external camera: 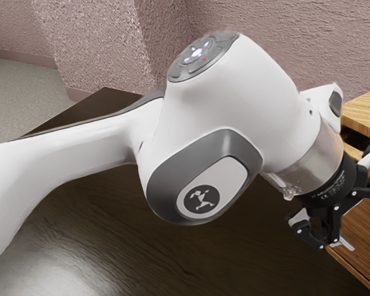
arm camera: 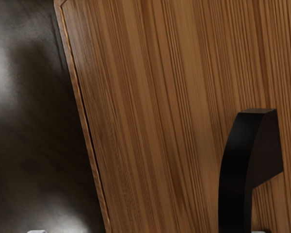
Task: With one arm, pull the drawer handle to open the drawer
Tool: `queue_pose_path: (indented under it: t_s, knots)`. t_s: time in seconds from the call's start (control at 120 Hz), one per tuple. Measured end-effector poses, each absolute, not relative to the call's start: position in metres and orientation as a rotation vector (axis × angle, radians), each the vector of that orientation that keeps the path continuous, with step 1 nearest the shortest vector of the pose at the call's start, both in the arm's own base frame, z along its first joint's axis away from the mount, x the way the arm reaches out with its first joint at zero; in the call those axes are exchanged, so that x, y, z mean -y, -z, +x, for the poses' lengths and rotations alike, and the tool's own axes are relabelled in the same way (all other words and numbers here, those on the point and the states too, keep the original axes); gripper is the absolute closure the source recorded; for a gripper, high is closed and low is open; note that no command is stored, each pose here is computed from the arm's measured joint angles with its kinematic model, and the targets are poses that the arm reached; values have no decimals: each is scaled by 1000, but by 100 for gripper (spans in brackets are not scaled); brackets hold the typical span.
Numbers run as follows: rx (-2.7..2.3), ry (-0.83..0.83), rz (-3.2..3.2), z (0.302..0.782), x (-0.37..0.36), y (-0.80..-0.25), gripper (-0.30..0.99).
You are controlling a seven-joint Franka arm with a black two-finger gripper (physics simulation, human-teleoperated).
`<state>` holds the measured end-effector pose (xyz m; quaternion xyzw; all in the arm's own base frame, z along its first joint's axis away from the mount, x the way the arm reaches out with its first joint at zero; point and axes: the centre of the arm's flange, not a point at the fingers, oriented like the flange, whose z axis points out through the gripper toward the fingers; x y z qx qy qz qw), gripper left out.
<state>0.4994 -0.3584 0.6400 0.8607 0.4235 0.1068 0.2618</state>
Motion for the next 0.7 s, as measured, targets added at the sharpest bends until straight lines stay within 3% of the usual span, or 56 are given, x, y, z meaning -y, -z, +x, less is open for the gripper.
queue_pose_path:
  t_s: [0.7]
  knots:
    - [-1200,-368,2323,431,350,-647,21]
